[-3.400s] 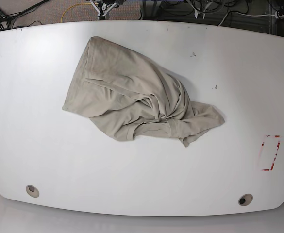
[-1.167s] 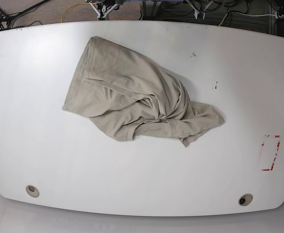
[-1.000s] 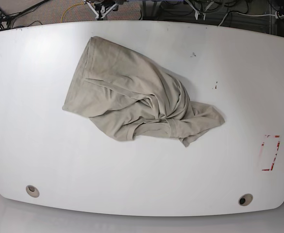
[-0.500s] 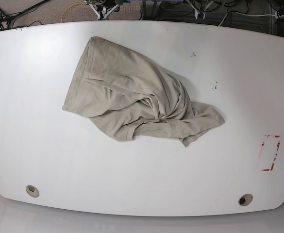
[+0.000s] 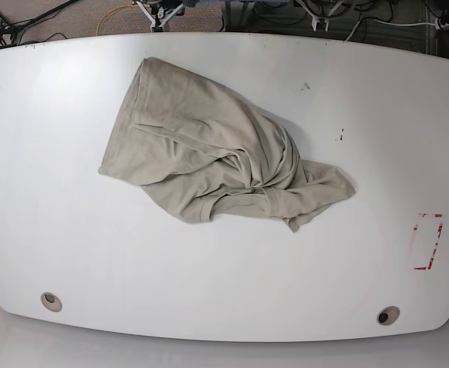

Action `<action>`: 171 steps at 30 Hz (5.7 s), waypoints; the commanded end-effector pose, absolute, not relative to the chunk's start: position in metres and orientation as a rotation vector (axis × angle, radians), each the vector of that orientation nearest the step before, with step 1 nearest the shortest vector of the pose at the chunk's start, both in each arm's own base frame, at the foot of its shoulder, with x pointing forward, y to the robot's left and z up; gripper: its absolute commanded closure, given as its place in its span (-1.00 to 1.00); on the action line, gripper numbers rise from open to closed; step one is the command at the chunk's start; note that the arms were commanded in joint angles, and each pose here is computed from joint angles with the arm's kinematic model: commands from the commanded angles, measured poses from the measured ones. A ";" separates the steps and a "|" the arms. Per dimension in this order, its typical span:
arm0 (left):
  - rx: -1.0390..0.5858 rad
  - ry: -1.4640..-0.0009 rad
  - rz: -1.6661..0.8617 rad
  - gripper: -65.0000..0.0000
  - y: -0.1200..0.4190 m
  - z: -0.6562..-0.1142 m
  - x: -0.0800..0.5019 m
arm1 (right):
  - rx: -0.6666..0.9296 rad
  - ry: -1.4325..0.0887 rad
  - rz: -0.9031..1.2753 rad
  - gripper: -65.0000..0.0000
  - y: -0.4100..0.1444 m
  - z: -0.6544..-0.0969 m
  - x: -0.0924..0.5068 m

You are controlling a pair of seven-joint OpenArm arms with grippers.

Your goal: Fold the T-shirt properly

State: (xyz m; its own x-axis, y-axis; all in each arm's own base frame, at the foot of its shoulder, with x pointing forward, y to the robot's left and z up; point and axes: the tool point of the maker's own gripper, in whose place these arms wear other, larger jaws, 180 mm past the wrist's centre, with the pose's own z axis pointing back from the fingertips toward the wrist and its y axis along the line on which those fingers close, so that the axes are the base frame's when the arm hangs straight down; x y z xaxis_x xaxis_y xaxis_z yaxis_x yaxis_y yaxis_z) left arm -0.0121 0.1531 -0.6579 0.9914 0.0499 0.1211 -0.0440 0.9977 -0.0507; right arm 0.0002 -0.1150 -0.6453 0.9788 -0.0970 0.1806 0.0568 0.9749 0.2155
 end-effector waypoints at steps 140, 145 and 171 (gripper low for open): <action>0.078 -0.837 -0.118 0.11 0.192 -0.413 0.006 | -0.126 -0.565 0.163 0.78 -0.196 -0.423 -0.032; 0.079 -0.850 -0.111 0.10 0.195 -0.408 0.009 | -0.130 -0.578 0.170 0.78 -0.196 -0.418 -0.027; 0.017 -1.007 0.040 0.03 0.212 -0.373 0.047 | -0.135 -0.597 0.175 0.76 -0.195 -0.412 -0.022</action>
State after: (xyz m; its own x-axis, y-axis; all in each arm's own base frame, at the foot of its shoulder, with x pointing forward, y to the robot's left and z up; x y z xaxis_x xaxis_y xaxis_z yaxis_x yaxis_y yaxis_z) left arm 0.0431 0.2085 -0.3805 0.5627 0.0085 0.8266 -0.0326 0.9994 0.0119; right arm -0.0200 -0.1929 -0.4168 0.8181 0.2011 0.5388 -0.1286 0.9771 -0.1695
